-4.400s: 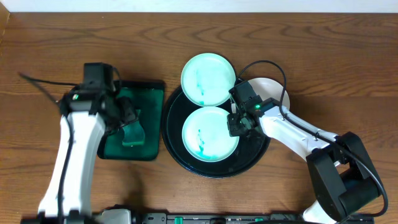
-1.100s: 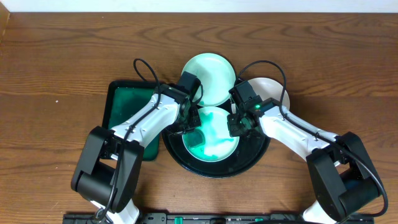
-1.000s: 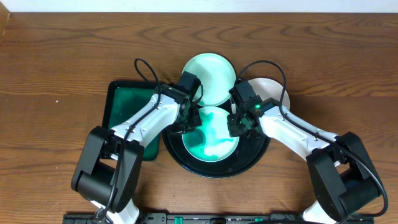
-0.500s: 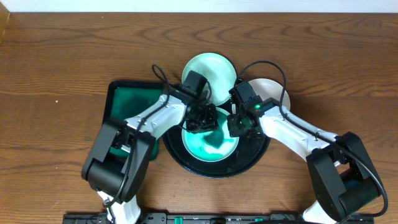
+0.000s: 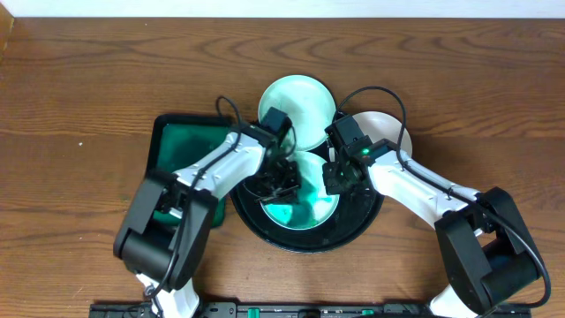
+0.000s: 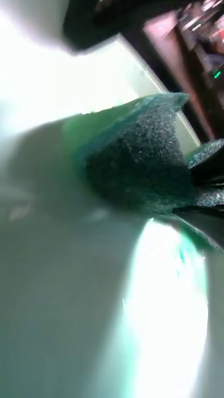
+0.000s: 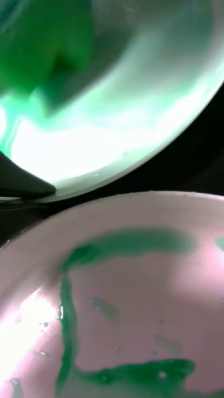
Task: Clean dirty plates on tray and stack at the side
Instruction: 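Scrub the lower light green plate with the sponge in the left gripper, then return the sponge to the water tray with the left gripper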
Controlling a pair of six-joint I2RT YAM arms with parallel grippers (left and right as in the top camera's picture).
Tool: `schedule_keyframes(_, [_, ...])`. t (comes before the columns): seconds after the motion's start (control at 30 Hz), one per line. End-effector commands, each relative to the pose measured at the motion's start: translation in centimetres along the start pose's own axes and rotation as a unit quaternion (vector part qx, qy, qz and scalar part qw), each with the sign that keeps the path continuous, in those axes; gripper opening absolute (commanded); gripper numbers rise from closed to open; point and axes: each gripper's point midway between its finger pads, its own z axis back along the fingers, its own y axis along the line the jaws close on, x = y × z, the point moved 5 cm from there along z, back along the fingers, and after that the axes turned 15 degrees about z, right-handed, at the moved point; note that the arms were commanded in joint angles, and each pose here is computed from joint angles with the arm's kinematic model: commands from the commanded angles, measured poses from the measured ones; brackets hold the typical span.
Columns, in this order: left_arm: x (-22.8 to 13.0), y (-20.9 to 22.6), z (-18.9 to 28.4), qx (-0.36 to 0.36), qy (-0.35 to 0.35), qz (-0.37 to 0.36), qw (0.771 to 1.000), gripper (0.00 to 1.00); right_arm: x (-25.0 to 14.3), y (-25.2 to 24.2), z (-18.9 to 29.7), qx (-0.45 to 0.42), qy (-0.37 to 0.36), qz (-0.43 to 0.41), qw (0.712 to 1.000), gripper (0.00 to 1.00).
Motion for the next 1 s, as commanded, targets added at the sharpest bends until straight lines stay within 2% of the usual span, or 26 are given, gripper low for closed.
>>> schedule_keyframes(0.0, [3.7, 5.5, 1.2, 0.134, -0.121, 0.047, 0.982, 0.07, -0.3, -1.3, -0.3, -0.028, 0.009, -0.005, 1.000, 0.01])
schedule_keyframes(0.17, [5.8, 7.0, 4.2, 0.169, -0.206, 0.061, 0.962, 0.07, -0.3, -1.3, -0.3, -0.028, 0.009, -0.005, 1.000, 0.01])
schedule_keyframes(0.3, [6.6, 5.7, 4.2, 0.140, -0.219, 0.029, 0.965, 0.07, -0.3, -1.3, -0.3, -0.028, 0.008, -0.005, 1.000, 0.01])
schedule_keyframes(0.4, [6.2, 4.1, 3.2, 0.106, -0.199, 0.005, 0.974, 0.07, -0.3, -1.3, -0.3, -0.028, 0.009, -0.005, 1.000, 0.01])
schedule_keyframes(0.53, [4.3, 0.8, 0.8, 0.036, -0.133, -0.040, 0.990, 0.07, -0.3, -1.3, -0.3, -0.028, 0.009, -0.005, 1.000, 0.01])
schedule_keyframes(0.67, [1.7, -3.2, -1.3, -0.054, -0.062, -0.102, 0.991, 0.07, -0.3, -1.3, -0.3, -0.028, 0.009, -0.005, 1.000, 0.01])
schedule_keyframes(0.83, [0.7, -3.7, -2.3, -0.059, -0.037, -0.101, 0.992, 0.07, -0.4, -1.3, -0.3, -0.029, 0.012, -0.005, 1.000, 0.01])
schedule_keyframes(0.97, [-0.5, -4.4, -2.2, -0.092, 0.009, -0.108, 0.990, 0.07, -0.6, -1.3, -0.3, -0.029, 0.016, -0.005, 0.999, 0.01])
